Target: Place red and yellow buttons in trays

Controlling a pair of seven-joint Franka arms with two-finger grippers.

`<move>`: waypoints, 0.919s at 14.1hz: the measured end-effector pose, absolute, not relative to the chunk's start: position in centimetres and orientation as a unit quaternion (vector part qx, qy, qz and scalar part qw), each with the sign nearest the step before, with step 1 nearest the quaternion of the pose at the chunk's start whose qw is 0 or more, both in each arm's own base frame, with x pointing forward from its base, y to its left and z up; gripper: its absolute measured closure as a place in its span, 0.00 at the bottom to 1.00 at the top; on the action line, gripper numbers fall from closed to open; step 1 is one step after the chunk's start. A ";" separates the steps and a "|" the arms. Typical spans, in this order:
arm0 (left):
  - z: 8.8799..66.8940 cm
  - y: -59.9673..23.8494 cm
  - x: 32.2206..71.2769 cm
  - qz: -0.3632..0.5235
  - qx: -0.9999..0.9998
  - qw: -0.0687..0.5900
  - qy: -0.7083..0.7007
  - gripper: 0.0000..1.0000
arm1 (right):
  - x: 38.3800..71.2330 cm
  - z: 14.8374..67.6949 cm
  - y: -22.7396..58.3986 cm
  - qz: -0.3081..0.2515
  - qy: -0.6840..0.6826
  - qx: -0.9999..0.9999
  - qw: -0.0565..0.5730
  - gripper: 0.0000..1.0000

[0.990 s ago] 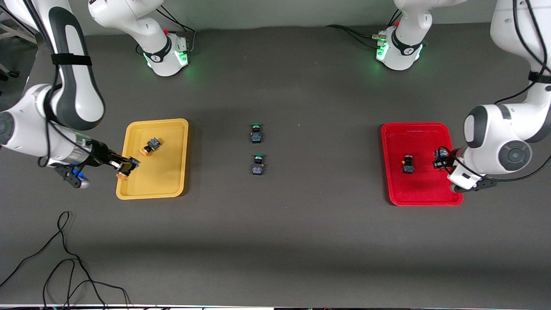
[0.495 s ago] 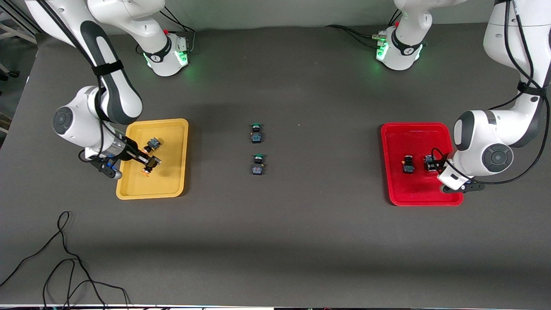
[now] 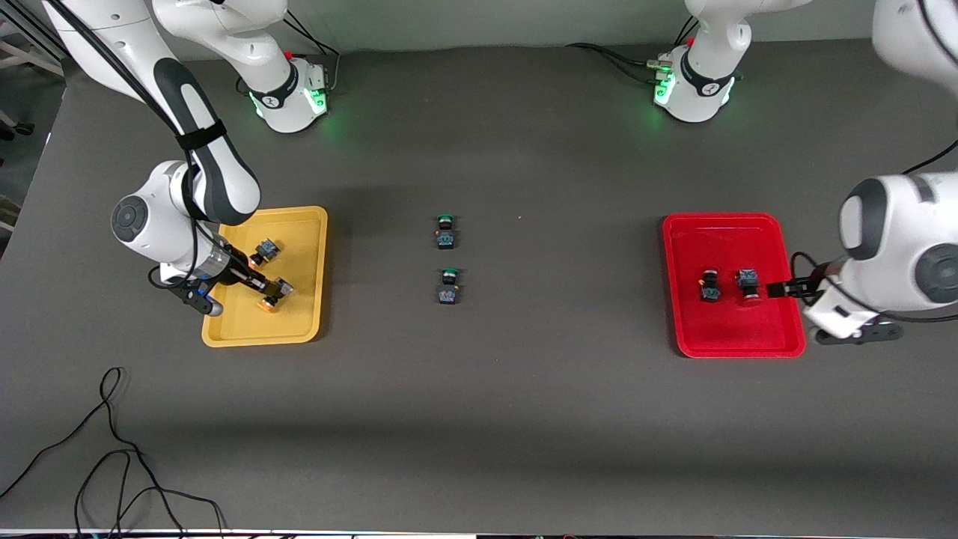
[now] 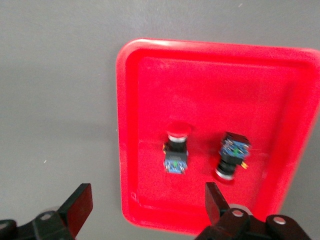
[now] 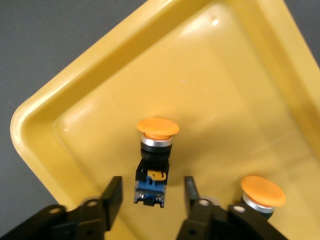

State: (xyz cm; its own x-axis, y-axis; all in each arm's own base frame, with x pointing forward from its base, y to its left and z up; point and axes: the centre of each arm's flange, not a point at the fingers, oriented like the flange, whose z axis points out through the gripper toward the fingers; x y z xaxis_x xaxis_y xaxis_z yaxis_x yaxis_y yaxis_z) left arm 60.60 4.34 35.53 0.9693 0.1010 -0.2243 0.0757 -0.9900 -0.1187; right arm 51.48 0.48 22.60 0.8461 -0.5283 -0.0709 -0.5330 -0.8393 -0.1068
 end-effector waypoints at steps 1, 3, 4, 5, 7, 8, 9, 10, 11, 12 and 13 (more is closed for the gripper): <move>37.9 4.2 60.4 0.113 -0.991 0.052 -0.045 0.00 | 51.6 22.8 0.4 0.016 0.276 -0.959 0.062 0.28; 42.6 3.8 59.2 0.106 -0.993 0.041 -0.041 0.00 | 52.3 24.4 0.9 0.005 0.270 -0.960 0.069 0.07; 45.0 3.5 58.5 0.103 -0.993 0.031 -0.040 0.00 | 52.7 25.8 1.3 0.004 0.266 -0.961 0.075 0.00; 47.2 3.3 57.8 0.099 -0.994 0.023 -0.040 0.00 | 53.1 27.8 1.5 0.004 0.260 -0.962 0.081 0.00; 51.3 2.7 56.7 0.095 -0.995 0.008 -0.034 0.00 | 54.1 33.2 1.6 0.009 0.231 -0.970 0.077 0.00; 53.1 1.9 56.5 0.092 -0.995 0.001 -0.025 0.00 | 54.7 36.6 1.0 0.015 0.218 -0.973 0.070 0.00; 54.5 0.8 56.5 0.087 -0.996 -0.002 -0.014 0.00 | 55.2 40.1 0.0 0.022 0.213 -0.975 0.063 0.00; 55.4 -0.6 56.4 0.082 -0.997 -0.002 -0.003 0.00 | 55.4 43.6 -1.1 0.027 0.210 -0.976 0.059 0.00; 55.9 -1.8 56.4 0.077 -0.997 -0.001 0.007 0.00 | 55.6 46.9 -1.8 0.029 0.202 -0.977 0.059 0.00; 56.2 -2.8 56.4 0.075 -0.997 -0.001 0.015 0.00 | 55.5 49.8 -2.0 0.030 0.193 -0.979 0.061 0.00; 56.4 -3.3 56.2 0.073 -0.997 0.000 0.020 0.00 | 55.3 52.3 -1.9 0.024 0.182 -0.981 0.057 0.00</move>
